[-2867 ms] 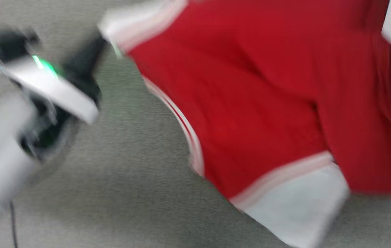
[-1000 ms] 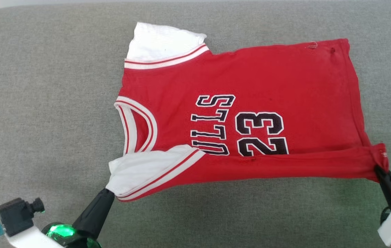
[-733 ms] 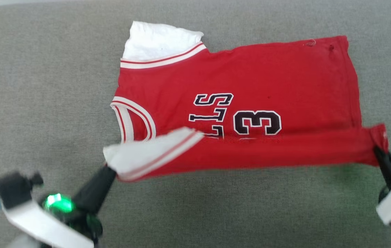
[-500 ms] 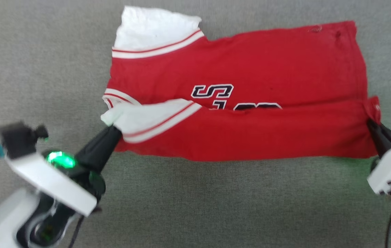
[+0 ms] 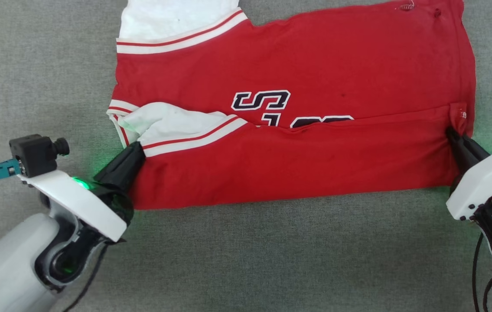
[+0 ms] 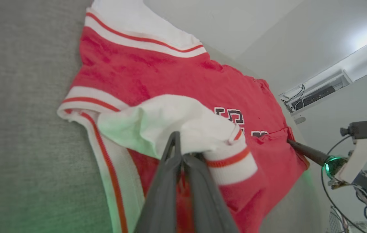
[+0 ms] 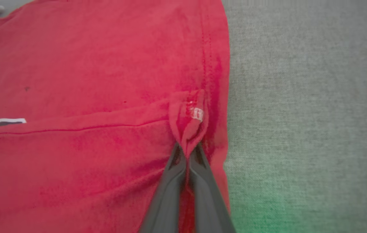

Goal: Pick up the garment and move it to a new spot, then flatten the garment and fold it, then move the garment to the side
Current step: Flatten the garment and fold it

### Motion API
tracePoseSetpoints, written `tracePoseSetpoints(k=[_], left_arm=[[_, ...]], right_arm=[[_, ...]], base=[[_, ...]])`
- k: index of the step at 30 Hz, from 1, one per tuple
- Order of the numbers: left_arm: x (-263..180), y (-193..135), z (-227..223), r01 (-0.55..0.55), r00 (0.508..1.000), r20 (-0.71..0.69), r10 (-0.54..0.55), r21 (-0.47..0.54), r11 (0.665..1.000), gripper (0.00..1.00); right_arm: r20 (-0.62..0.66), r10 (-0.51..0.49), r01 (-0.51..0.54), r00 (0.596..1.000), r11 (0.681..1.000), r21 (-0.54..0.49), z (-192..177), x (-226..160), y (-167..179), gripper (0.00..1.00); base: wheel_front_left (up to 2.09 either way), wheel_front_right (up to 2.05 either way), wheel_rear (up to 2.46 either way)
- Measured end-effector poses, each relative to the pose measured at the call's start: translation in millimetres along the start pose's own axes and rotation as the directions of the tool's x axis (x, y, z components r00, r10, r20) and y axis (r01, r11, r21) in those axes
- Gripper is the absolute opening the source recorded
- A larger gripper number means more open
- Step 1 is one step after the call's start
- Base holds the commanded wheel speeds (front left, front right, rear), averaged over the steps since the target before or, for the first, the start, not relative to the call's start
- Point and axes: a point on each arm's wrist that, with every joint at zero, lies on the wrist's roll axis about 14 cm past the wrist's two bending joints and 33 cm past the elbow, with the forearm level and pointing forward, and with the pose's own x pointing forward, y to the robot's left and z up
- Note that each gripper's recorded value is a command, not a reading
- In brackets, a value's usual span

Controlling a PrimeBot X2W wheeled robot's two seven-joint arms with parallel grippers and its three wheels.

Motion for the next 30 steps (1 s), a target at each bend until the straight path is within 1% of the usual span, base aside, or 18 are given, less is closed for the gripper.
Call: tracePoseSetpoints(k=[1, 2, 5, 7, 11, 13, 15, 16, 17, 19, 22, 25, 30], left_arm=[[-1, 1, 1, 0.0, 1.0, -0.003, 0.0, 0.038, 0.999, 1.0], [-3, 3, 5, -0.003, 1.0, 0.0, 0.003, 0.073, 0.997, 1.0], [-12, 6, 21, -0.007, 1.0, 0.013, 0.005, 0.176, 0.984, 1.0], [-22, 12, 39, -0.027, 0.999, 0.033, 0.019, 0.257, 0.966, 1.0], [-44, 13, 73, -0.054, 0.998, 0.061, 0.033, 0.381, 0.923, 1.0], [-53, 13, 78, -0.058, 0.998, 0.009, 0.06, 0.415, 0.908, 1.0], [-59, 10, 63, -0.029, 0.989, -0.117, 0.088, 0.432, 0.902, 1.0], [-62, 8, 50, -0.006, 0.976, -0.195, 0.097, 0.42, 0.907, 1.0], [-63, 5, 40, 0.008, 0.962, -0.253, 0.1, 0.392, 0.92, 1.0], [-62, 5, 28, 0.015, 0.935, -0.336, 0.111, 0.351, 0.936, 1.0], [-60, 14, 17, -0.009, 0.896, -0.42, 0.146, 0.312, 0.95, 1.0], [-57, 18, -6, -0.021, 0.846, -0.514, 0.145, 0.239, 0.971, 1.0], [-55, 29, -33, -0.057, 0.774, -0.615, 0.15, 0.168, 0.984, 1.0]], right_arm=[[0.01, 0.0, 0.0, 1.0, 1.0, -0.009, 2, 0, 0, 0.47], [0.024, -0.001, 0.002, 1.0, 1.0, -0.018, 5, -1, 0, 1.0], [0.065, 0.0, 0.001, 0.998, 1.0, -0.03, 15, -7, 2, 1.0], [0.104, 0.005, -0.001, 0.995, 0.999, -0.033, 24, -14, 4, 1.0], [0.193, 0.016, -0.007, 0.981, 0.999, -0.044, 47, -30, 9, 1.0], [0.222, 0.023, -0.013, 0.975, 0.999, -0.046, 55, -36, 13, 1.0], [0.242, 0.032, -0.02, 0.97, 0.999, -0.05, 61, -40, 16, 1.0], [0.245, 0.035, -0.023, 0.969, 0.998, -0.054, 62, -41, 18, 1.0], [0.242, 0.038, -0.023, 0.97, 0.998, -0.065, 61, -40, 19, 1.0], [0.232, 0.039, -0.022, 0.972, 0.997, -0.075, 59, -40, 20, 1.0], [0.223, 0.033, -0.018, 0.974, 0.997, -0.07, 55, -41, 18, 1.0], [0.218, 0.017, -0.004, 0.976, 0.998, -0.058, 51, -43, 12, 1.0], [0.216, -0.024, 0.034, 0.976, 0.998, -0.043, 49, -48, -2, 1.0]], base=[[0.0, 0.0, 0.0], [0.0, 0.0, 0.0], [0.0, 0.0, 0.0], [0.0, 0.0, 0.0], [0.0, 0.0, 0.0], [0.0, 0.0, 0.0], [0.0, 0.0, 0.0], [0.0, 0.0, 0.0], [0.0, 0.0, 0.0], [0.0, 0.0, 0.0], [0.0, 0.0, 0.0], [0.0, 0.0, 0.0], [0.0, 0.0, 0.0]])
